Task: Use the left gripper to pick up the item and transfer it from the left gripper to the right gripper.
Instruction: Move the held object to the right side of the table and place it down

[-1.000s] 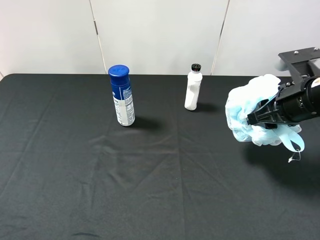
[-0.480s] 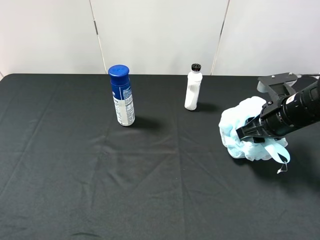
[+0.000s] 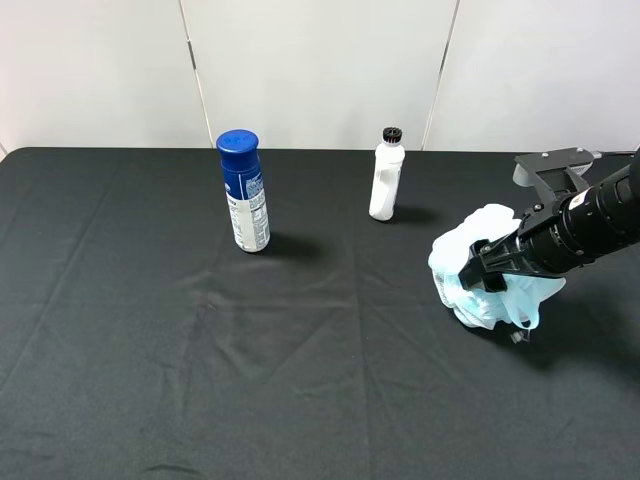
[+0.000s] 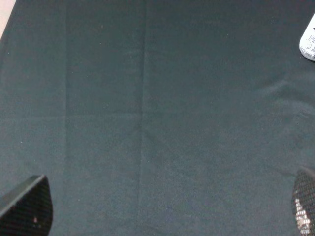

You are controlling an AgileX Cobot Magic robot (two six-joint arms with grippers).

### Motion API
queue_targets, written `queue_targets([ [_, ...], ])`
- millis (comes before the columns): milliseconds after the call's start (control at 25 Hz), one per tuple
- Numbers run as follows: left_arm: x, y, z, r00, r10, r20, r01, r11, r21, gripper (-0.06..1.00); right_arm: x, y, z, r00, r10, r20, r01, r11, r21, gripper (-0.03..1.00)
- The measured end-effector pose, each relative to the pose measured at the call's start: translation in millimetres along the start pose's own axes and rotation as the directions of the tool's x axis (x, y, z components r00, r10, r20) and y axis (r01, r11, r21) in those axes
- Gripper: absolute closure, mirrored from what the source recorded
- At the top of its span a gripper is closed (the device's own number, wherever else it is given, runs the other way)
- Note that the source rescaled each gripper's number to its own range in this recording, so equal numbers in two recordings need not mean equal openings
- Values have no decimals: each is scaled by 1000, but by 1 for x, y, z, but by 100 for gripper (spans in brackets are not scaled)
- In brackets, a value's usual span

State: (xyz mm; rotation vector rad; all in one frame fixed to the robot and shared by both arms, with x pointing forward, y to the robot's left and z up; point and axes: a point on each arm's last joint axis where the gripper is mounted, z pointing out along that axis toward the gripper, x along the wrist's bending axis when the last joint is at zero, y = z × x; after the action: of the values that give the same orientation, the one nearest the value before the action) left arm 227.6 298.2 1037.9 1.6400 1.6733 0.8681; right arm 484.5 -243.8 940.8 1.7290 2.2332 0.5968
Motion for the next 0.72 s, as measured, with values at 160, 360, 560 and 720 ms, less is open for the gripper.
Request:
queue_targets([
  [160, 0, 0, 0, 1000, 0, 0, 0, 1000, 0, -2, 0, 0, 0, 1000, 0, 1, 0, 1000, -3, -3],
  [360, 0, 0, 0, 1000, 0, 0, 0, 1000, 0, -2, 0, 0, 0, 1000, -1, 2, 1, 1000, -4, -3],
  [560, 0, 0, 0, 1000, 0, 0, 0, 1000, 0, -2, 2, 1, -13, 1000, -10, -4, 10, 1000, -19, -3],
  [720, 0, 0, 0, 1000, 0, 0, 0, 1000, 0, -2, 3, 2, -31, 1000, -18, -8, 17, 998, -65, -3],
])
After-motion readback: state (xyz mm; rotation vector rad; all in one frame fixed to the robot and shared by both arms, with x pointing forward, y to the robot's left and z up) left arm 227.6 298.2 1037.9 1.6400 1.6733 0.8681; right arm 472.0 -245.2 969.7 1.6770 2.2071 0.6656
